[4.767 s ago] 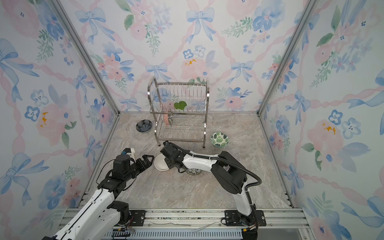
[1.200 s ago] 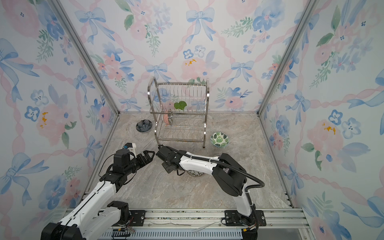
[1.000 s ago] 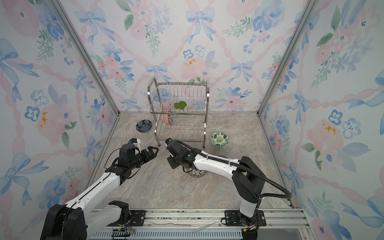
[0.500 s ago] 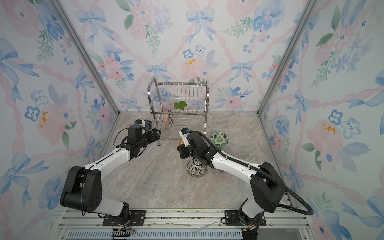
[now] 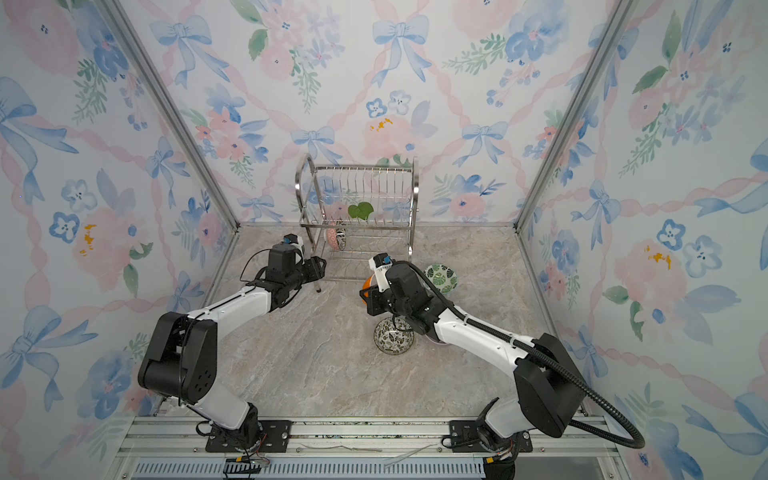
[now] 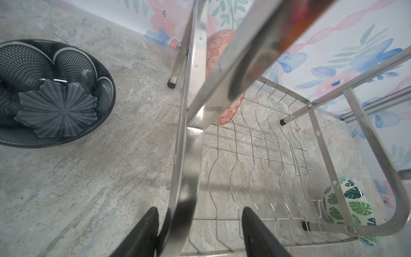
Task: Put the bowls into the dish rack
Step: 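Carry the white bowl to the rack's front slots with the right gripper, then lower the white bowl on edge into the slot beside the floral bowl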
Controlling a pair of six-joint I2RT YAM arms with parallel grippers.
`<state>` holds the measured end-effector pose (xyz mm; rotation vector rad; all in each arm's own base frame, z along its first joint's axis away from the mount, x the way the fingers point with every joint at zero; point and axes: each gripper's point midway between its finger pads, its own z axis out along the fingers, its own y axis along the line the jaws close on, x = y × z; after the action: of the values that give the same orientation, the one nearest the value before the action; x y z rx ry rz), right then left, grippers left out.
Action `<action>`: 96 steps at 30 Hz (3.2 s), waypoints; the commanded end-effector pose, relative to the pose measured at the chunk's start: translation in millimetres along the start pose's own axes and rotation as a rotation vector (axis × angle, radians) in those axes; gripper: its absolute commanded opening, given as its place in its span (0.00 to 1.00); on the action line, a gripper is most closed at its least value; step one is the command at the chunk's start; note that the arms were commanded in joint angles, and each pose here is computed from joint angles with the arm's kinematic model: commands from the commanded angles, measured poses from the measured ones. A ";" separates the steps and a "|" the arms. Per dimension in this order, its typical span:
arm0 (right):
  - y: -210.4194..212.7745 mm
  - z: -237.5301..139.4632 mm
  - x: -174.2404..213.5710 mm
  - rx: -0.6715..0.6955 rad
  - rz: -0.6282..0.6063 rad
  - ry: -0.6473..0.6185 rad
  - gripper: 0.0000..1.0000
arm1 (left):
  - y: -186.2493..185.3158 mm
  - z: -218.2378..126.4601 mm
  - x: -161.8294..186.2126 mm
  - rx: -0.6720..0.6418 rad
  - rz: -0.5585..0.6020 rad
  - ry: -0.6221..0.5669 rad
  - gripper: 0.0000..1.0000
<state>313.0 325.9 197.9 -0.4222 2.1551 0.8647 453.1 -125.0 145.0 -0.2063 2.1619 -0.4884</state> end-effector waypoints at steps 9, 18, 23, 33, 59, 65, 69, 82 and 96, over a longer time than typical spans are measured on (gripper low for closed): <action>2.7 -5.3 -6.9 -0.035 0.018 -0.040 0.00 | 3.5 2.1 0.7 -0.023 0.033 -0.017 0.40; -0.9 -0.7 -5.2 -0.033 0.027 -0.035 0.00 | 5.2 -10.0 2.8 -0.028 0.031 -0.031 0.19; -0.9 2.7 -5.5 -0.037 0.032 -0.031 0.00 | 6.3 -11.9 4.0 -0.034 0.038 -0.030 0.18; 1.8 3.0 -11.1 -0.066 0.042 -0.061 0.00 | 1.5 -23.0 12.0 -0.033 0.048 -0.016 0.00; 0.8 57.7 -59.4 -0.312 0.141 -0.236 0.00 | 25.4 -60.0 57.6 -0.113 0.075 0.040 0.00; -5.0 81.0 -78.6 -0.366 0.174 -0.245 0.00 | 26.6 -57.8 59.7 -0.119 0.077 0.052 0.00; -6.8 97.0 -94.6 -0.448 0.223 -0.276 0.00 | 28.2 -57.3 60.7 -0.127 0.082 0.057 0.00; -20.6 144.3 -136.3 -0.510 0.218 -0.326 0.00 | 29.0 -58.4 60.4 -0.135 0.092 0.060 0.00; -19.4 180.3 -149.5 -0.638 0.212 -0.292 0.00 | 29.7 -54.3 65.8 -0.141 0.103 0.079 0.00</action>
<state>518.8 436.7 194.1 -0.2848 1.7145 1.5869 380.6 -105.4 138.7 -0.1346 2.1746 -0.3042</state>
